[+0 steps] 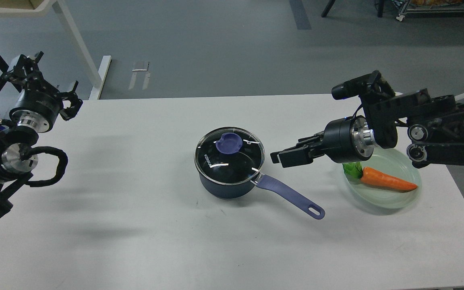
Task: Open pot lid
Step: 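Grasp the purple saucepan handle with the right gripper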
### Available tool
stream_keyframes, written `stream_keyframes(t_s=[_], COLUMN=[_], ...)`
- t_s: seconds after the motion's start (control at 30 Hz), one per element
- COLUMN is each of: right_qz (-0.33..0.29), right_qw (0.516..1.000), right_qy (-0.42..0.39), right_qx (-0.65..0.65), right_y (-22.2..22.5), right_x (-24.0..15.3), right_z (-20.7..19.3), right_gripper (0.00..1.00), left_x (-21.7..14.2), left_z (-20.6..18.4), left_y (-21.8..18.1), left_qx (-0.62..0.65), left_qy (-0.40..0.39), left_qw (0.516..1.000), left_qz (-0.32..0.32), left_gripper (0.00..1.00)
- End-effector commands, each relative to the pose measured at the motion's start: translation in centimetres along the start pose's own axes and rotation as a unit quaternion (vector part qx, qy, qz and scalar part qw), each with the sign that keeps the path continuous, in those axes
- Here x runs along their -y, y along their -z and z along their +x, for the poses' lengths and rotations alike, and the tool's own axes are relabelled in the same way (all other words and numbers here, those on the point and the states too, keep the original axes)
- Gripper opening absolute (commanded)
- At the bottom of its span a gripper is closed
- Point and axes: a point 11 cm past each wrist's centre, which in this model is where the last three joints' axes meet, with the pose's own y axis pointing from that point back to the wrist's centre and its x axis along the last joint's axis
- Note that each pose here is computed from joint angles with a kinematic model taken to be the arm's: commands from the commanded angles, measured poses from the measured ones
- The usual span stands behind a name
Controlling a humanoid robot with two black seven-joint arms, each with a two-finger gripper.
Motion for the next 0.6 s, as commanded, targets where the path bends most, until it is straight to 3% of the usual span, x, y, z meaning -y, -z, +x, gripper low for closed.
stream_keyframes(t_s=[0.0,0.27,0.57], right_qz=[-0.008,-0.015,-0.013], right_qw=[0.998,0.99,0.989], right_qy=[0.053,0.115,0.123], right_qx=[-0.032,-0.082,-0.082], right_y=[0.3,0.1,0.0], right_x=[1.4,2.6,2.9], right_z=[-2.2,-5.0,-5.7], right_gripper=[0.95,0.71,0.55], left_x=[0.0,0.0,0.1], left_z=[-0.1,0.0,-0.2], left_y=[-0.1,-0.6,-0.6], left_qx=[0.0,0.0,0.001], left_qy=[0.005,0.013,0.016], left_qw=[1.0,1.0,1.0], left_qz=[0.001,-0.003,-0.001], left_gripper=[0.99,0.99,0.99])
